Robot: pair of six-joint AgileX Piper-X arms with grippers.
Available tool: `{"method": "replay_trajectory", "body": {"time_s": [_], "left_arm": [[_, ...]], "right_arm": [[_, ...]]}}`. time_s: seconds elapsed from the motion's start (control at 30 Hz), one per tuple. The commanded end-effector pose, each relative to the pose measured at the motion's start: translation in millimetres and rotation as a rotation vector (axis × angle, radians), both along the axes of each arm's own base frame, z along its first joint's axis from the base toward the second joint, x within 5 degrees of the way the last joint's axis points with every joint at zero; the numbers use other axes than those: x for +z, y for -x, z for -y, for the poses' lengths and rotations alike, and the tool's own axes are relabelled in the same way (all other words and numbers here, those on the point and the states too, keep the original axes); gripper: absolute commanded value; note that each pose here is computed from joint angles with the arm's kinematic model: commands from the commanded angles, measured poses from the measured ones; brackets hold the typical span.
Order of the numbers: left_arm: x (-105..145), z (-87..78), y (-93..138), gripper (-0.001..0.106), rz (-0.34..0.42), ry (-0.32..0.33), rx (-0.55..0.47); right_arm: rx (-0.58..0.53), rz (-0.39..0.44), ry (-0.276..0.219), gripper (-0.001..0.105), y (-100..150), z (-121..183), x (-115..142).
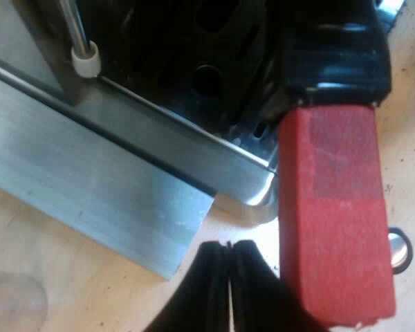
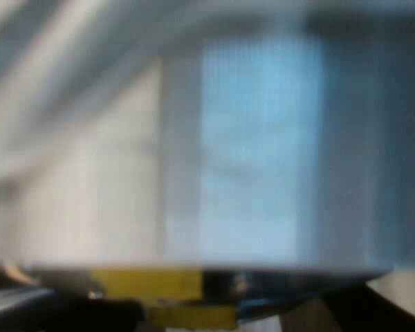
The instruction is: Put the handle in the coffee machine
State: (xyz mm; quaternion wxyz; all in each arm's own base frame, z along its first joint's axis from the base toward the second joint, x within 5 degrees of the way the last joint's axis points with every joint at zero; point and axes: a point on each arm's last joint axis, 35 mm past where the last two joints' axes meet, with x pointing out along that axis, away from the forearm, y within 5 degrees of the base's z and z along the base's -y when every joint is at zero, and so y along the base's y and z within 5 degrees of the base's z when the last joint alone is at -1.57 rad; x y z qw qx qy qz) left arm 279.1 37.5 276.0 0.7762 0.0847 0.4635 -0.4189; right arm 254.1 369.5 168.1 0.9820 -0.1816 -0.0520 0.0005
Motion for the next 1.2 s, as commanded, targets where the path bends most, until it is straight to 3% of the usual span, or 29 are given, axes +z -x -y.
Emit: {"method": "replay_trajectory", "body": {"time_s": [0.03, 0.3, 0.57, 0.77, 0.97, 1.2], "left_arm": [[7, 3.9, 6, 0.001, -0.014, 0.047, -0.015], [7, 9.4, 8, 0.0, -0.043, 0.077, -0.033], [9, 39.6, 10, 0.0, -0.078, 0.081, -0.119], [18, 41.8, 19, 0.0, -0.049, 0.082, -0.111], [11, 45.8, 35, 0.0, -0.048, 0.097, -0.121], [8, 66.4, 46, 0.0, -0.048, 0.103, -0.174]], "right_arm": [[-0.009, 0.119, -0.212, 0.039, 1, 6, 53], [-0.009, 0.119, -0.212, 0.039, 1, 6, 53], [-0.009, 0.119, -0.212, 0.039, 1, 6, 53], [-0.009, 0.119, -0.212, 0.039, 1, 6, 53], [-0.043, 0.112, -0.222, 0.039, 1, 8, 59], [-0.047, 0.087, -0.178, 0.039, 3, 9, 68]]}}
